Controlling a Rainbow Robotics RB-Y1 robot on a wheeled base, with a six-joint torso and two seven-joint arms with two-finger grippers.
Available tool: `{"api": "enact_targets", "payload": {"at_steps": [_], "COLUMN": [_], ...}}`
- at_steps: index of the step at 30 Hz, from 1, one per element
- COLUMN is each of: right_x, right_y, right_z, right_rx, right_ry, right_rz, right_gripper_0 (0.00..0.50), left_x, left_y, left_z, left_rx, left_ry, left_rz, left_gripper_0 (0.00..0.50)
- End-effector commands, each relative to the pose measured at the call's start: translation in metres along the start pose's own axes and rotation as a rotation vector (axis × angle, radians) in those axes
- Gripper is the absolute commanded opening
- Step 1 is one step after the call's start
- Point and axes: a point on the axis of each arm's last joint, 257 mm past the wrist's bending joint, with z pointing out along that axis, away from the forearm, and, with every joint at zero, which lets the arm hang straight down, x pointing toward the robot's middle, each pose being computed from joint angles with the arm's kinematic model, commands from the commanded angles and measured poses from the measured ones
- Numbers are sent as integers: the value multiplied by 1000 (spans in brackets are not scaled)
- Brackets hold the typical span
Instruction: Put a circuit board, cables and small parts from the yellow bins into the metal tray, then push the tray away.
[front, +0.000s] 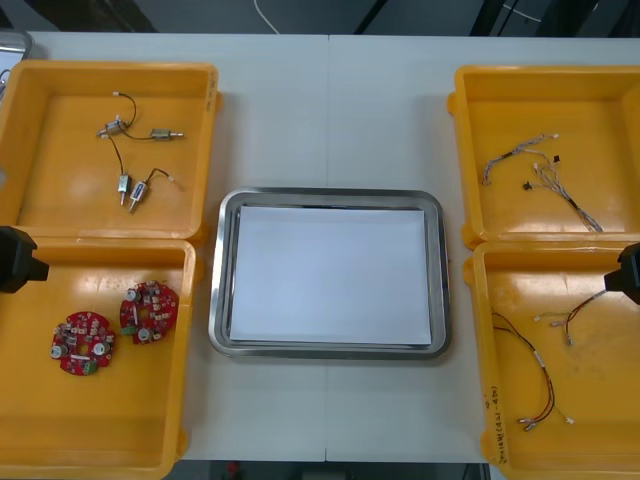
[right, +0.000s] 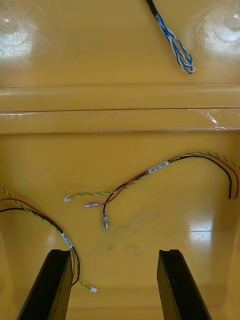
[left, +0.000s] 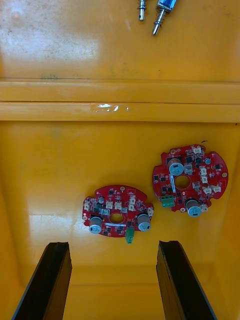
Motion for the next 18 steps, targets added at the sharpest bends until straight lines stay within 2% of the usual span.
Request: {"api": "enact_targets", "payload": {"at_steps": [1, 18], "right_x": [-3, -3], "right_y": [-15, -15], "right_z": [-14, -14], "right_rx": [40, 40], "right_ry": [-27, -27], "right_rz": [23, 23], "right_gripper_0": [491, 491], "left_x": [-13, -13], "left_y": [14, 14], "left_z": [-17, -17], "left_rx": [-48, -48], "left_ry": [-47, -47], "left_rz": [97, 97], "left_gripper_0": [500, 500]}}
